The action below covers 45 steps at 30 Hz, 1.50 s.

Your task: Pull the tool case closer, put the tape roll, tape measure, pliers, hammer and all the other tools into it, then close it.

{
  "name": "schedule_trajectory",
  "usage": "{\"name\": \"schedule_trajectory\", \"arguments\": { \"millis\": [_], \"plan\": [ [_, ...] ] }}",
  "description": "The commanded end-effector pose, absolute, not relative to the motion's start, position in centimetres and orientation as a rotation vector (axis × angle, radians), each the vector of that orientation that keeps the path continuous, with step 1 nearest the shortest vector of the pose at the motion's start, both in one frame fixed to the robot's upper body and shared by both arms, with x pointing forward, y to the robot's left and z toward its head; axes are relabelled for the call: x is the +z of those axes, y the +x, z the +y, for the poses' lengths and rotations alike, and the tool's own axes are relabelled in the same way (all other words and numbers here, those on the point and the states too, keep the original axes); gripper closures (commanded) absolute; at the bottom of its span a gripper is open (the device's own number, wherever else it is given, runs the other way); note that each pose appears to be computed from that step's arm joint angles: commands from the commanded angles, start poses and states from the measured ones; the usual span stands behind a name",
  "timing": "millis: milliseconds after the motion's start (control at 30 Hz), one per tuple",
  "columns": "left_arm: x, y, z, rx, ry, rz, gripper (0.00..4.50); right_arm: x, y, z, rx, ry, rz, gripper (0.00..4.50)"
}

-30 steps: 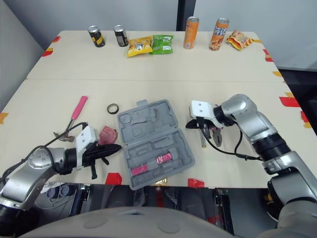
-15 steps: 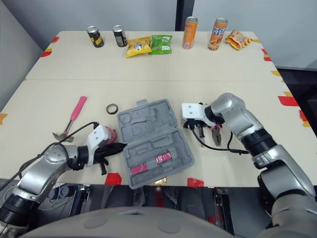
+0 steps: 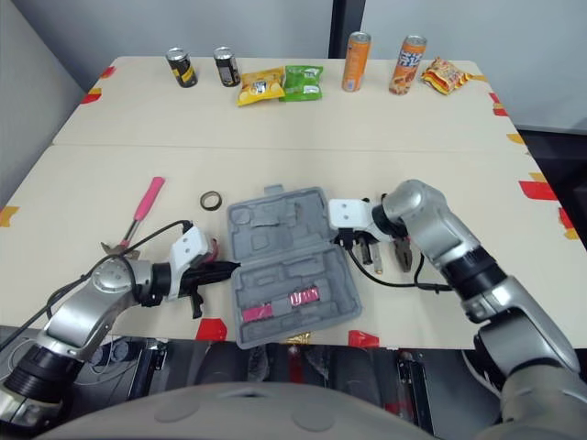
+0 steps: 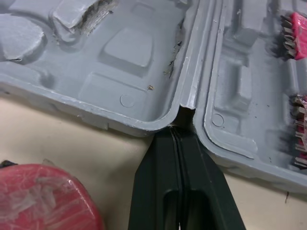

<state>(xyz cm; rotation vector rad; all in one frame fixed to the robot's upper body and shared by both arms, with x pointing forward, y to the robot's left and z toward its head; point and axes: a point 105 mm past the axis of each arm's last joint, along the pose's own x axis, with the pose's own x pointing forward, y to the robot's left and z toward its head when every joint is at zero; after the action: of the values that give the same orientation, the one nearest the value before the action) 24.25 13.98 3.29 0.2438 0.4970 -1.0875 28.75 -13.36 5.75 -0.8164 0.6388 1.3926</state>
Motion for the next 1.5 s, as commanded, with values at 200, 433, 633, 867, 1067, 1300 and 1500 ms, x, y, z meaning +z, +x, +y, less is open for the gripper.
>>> {"name": "schedule_trajectory", "arguments": {
  "millis": [200,433,633,867,1067,1300,1500],
  "plan": [
    [4.3,26.0,13.6,-1.189,0.334,0.480,4.45,5.7,25.7,-12.4,1.387,-0.692,0.623,4.50],
    [4.6,25.6,12.8,-1.289,0.358,0.498,4.45,5.5,24.5,-12.8,1.329,-0.645,0.640,4.50],
    [4.2,24.2,12.4,-1.319,0.347,0.518,4.45,5.4,23.7,-13.3,1.318,-0.629,0.660,4.50],
    [4.0,23.0,12.3,-1.319,0.335,0.535,4.45,5.3,22.7,-13.4,1.324,-0.609,0.681,4.50],
    [3.8,22.4,12.7,-1.311,0.334,0.552,4.45,5.0,21.9,-13.0,1.336,-0.585,0.693,4.50],
    [3.6,21.8,12.8,-1.310,0.328,0.569,4.45,4.7,21.3,-12.8,1.339,-0.570,0.698,4.50],
    [3.4,21.9,13.0,-1.301,0.334,0.575,4.45,4.6,21.3,-12.8,1.329,-0.561,0.699,4.50]
  ]
}}
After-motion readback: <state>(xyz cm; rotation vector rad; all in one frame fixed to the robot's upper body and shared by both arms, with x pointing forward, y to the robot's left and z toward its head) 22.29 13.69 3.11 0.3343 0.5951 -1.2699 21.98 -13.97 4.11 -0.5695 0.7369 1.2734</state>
